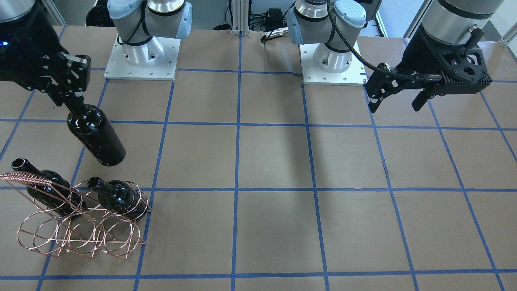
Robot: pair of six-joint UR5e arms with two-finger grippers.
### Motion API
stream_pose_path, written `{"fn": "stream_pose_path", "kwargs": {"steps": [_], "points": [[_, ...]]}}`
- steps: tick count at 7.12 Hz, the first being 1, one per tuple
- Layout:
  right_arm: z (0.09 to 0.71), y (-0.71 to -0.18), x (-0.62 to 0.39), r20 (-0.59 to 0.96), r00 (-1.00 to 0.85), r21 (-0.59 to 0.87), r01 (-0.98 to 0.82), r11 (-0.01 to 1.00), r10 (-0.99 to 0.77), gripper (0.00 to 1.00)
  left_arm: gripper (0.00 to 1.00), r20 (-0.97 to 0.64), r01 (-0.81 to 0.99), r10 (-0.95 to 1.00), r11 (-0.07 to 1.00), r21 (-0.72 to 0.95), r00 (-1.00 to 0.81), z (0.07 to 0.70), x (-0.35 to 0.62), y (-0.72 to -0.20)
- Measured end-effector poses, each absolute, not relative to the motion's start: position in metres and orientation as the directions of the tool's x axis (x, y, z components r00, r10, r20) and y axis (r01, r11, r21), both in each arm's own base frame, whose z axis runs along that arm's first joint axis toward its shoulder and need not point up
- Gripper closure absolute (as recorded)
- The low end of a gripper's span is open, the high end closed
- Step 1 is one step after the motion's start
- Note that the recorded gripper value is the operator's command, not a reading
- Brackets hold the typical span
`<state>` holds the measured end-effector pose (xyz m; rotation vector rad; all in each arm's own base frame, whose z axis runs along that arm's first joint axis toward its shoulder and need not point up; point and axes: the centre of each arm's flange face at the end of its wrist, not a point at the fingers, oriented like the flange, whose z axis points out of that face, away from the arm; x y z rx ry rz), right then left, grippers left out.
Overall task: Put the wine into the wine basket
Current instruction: 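Tilt and lower the bottle into the empty rack slot with the right gripper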
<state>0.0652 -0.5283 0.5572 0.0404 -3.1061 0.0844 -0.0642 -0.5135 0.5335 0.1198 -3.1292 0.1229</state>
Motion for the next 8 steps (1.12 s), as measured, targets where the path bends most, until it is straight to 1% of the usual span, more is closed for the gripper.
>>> {"fn": "stream_pose_path", "kwargs": {"steps": [3,5,8], "points": [[0.564,-0.569,0.039,0.042,-0.999,-0.078,-0.037,0.996,-0.034,1.0,0.0,0.0,-0.074,-0.075,0.994,-0.081,-0.997,0.536,-0.065,-0.512],[0.555,-0.593,0.028,0.041,-0.998,-0.087,-0.042,0.995,-0.039,1.0,0.0,-0.006,-0.072,-0.073,0.994,-0.086,-0.997,0.542,-0.066,-0.505],[0.524,-0.602,0.013,0.032,-0.997,-0.051,-0.072,0.996,-0.07,1.0,0.0,-0.006,-0.067,-0.068,0.993,-0.095,-0.998,0.55,-0.07,-0.496]]}}
